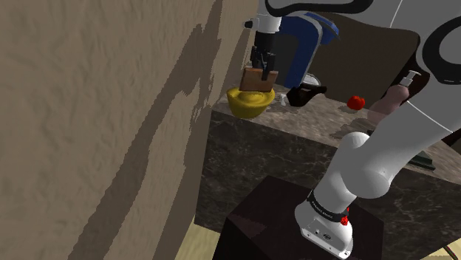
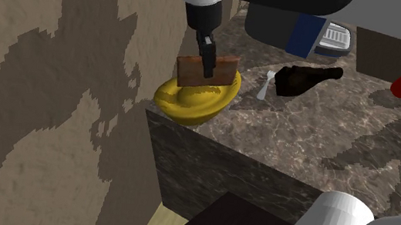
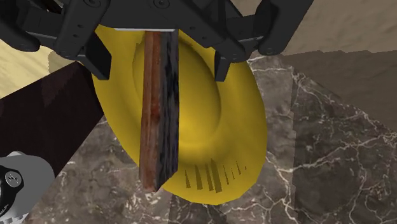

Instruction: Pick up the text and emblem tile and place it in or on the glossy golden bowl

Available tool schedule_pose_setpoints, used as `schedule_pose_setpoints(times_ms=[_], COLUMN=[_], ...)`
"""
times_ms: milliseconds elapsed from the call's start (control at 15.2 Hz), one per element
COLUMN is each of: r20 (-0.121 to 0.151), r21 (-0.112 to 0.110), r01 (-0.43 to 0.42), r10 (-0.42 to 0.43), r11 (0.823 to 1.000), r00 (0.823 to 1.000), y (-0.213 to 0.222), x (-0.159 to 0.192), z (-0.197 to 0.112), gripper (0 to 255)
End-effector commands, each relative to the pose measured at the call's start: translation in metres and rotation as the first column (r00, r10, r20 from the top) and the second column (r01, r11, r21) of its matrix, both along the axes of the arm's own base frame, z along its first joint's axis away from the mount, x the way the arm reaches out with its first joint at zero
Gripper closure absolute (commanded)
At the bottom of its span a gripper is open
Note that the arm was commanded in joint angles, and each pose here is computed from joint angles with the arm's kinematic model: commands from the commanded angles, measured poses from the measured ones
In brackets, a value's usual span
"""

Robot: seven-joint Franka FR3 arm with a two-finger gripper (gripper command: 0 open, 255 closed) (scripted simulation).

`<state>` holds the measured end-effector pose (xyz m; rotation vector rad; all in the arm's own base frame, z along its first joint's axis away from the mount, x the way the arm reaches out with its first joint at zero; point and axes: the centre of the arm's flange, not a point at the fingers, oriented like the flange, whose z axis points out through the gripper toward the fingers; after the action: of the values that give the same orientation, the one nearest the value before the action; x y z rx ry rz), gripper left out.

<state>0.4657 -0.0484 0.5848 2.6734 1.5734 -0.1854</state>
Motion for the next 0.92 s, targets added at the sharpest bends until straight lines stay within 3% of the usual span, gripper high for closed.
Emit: schedule_pose_setpoints(times_ms=[0, 66, 330, 858], r20=[0.0, 0.0, 0.0, 0.0], r21=[0.0, 0.0, 0.0, 0.0], r01=[0.0, 0.0, 0.0, 0.0], r10=[0.0, 0.0, 0.0, 0.0], r11=[1.0, 1.0, 1.0, 1.0], r00=[1.0, 1.0, 1.0, 1.0], y=[0.0, 0.0, 0.005, 0.005], x=[0.0, 0.0, 0.004, 0.004], z=[0.0, 0.0, 0.049, 0.049], gripper=[0, 0, 0, 0])
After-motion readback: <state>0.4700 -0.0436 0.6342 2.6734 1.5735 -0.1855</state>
